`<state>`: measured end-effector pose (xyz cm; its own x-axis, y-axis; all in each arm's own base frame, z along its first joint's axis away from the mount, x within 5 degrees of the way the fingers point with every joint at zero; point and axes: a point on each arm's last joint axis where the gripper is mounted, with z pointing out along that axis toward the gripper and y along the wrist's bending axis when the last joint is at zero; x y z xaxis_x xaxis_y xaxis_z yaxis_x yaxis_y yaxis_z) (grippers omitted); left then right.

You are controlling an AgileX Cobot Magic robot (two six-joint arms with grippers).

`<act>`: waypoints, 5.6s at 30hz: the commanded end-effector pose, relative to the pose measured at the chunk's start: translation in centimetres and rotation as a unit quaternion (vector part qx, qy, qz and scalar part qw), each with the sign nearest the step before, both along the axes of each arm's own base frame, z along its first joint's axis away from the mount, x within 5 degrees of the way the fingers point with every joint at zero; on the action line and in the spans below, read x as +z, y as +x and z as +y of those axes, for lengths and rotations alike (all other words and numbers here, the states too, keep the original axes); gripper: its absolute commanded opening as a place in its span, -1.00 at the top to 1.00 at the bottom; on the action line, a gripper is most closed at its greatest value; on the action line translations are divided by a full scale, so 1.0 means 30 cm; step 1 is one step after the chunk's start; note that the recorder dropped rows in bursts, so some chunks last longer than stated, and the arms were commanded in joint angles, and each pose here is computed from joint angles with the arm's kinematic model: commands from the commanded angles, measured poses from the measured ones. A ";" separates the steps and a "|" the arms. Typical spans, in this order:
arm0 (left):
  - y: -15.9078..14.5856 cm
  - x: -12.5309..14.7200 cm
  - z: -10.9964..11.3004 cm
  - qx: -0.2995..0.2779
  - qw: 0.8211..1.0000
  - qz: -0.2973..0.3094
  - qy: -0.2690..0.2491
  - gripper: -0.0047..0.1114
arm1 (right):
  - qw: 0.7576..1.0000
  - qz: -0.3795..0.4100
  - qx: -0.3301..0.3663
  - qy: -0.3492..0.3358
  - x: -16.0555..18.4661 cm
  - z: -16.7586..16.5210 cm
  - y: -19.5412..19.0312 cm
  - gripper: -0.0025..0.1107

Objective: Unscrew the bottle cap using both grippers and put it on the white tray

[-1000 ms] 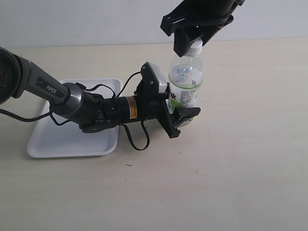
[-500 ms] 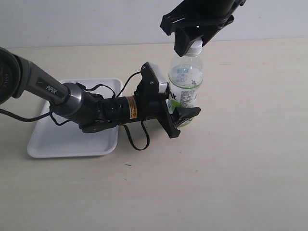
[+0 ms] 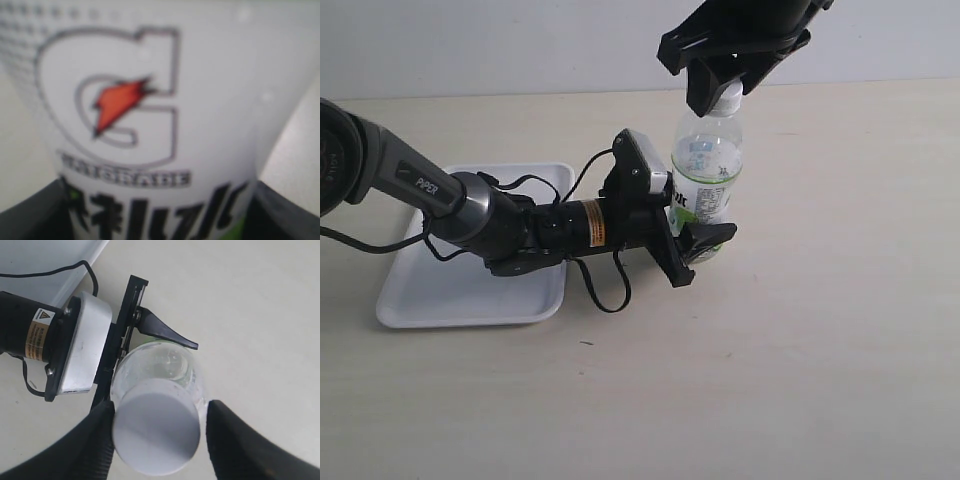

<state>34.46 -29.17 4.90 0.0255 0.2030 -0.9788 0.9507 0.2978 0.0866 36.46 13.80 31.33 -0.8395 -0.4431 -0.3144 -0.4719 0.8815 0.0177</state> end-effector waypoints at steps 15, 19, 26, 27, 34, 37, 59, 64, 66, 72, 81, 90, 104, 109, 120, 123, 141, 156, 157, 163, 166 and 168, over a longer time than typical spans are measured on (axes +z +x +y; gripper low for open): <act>0.005 0.018 0.000 0.003 1.000 -0.003 -0.006 0.92 | 1.000 -0.021 -0.002 0.001 0.044 -0.006 -0.013 0.13; 0.005 0.018 0.000 0.003 1.000 -0.003 -0.006 0.92 | 1.000 -0.019 -0.002 0.006 0.044 -0.003 -0.014 0.43; 0.005 0.018 0.000 0.003 1.000 -0.003 -0.006 0.92 | 1.000 -0.018 0.007 0.011 0.045 0.002 -0.016 0.96; 0.005 0.018 0.000 0.003 1.000 -0.003 -0.006 0.92 | 1.000 -0.020 0.016 0.008 0.045 0.002 -0.016 0.96; 0.005 0.018 0.000 0.003 1.000 -0.003 -0.006 0.92 | 0.995 -0.035 0.096 -0.016 0.045 0.002 -0.016 0.96; 0.005 0.018 0.000 0.003 1.000 -0.003 -0.006 0.92 | 0.987 -0.045 0.154 -0.033 0.045 0.002 -0.016 0.96; 0.002 0.017 -0.001 -0.002 1.000 -0.004 -0.004 0.92 | 0.844 -0.106 0.503 -0.149 0.044 -0.003 -0.014 0.96; 0.002 0.017 -0.001 -0.002 1.000 -0.004 -0.004 0.92 | 0.781 -0.120 0.587 -0.175 0.044 -0.003 -0.014 0.96; 0.002 0.017 -0.001 -0.002 1.000 -0.004 -0.004 0.92 | 0.751 -0.126 0.621 -0.186 0.044 -0.003 -0.014 0.96; 0.002 0.017 -0.001 -0.002 1.000 -0.004 -0.004 0.92 | 0.680 -0.140 0.691 -0.201 0.045 0.001 -0.016 0.96; 0.002 0.017 -0.001 -0.002 1.000 -0.004 -0.004 0.92 | 0.603 -0.150 0.752 -0.220 0.045 0.001 -0.016 0.96; 0.002 0.017 -0.001 -0.002 1.000 -0.004 -0.004 0.92 | 0.581 -0.152 0.767 -0.225 0.045 0.001 -0.016 0.96; 0.002 0.017 -0.001 -0.002 1.000 -0.005 -0.003 0.92 | 0.755 -0.140 0.614 -0.181 0.079 -0.005 -0.034 -0.31; 0.002 0.017 -0.001 -0.002 1.000 -0.006 -0.003 0.92 | 0.912 -0.107 0.381 -0.105 0.097 -0.008 -0.043 -0.31; 0.001 0.017 -0.001 -0.006 1.000 -0.019 0.002 0.92 | 0.995 -0.026 -0.086 0.051 0.099 -0.007 -0.039 -0.31; -0.001 0.016 -0.002 -0.010 1.000 -0.020 0.004 0.92 | 0.993 -0.026 -0.097 0.057 0.099 -0.006 -0.038 -0.31; -0.003 0.015 -0.002 -0.014 1.000 -0.021 0.005 0.92 | 0.994 -0.010 -0.097 0.047 0.045 0.021 0.039 -0.27; -0.002 0.015 -0.002 -0.013 1.000 -0.021 0.005 0.92 | 0.996 -0.022 -0.073 0.044 0.063 0.021 0.037 -0.18; -0.002 0.015 -0.002 -0.013 1.000 -0.021 0.005 0.92 | 0.996 -0.022 -0.073 0.044 0.063 0.021 0.037 -0.18; -0.002 0.015 -0.002 -0.013 1.000 -0.021 0.005 0.92 | 0.997 -0.005 -0.071 0.033 0.032 0.012 0.016 -0.18; -0.002 0.015 -0.002 -0.013 1.000 -0.021 0.005 0.92 | 0.997 -0.004 -0.071 0.029 0.033 0.005 0.002 -0.18; -0.002 0.015 -0.002 -0.013 1.000 -0.021 0.005 0.92 | 0.997 -0.007 -0.071 0.033 0.045 0.004 -0.004 -0.18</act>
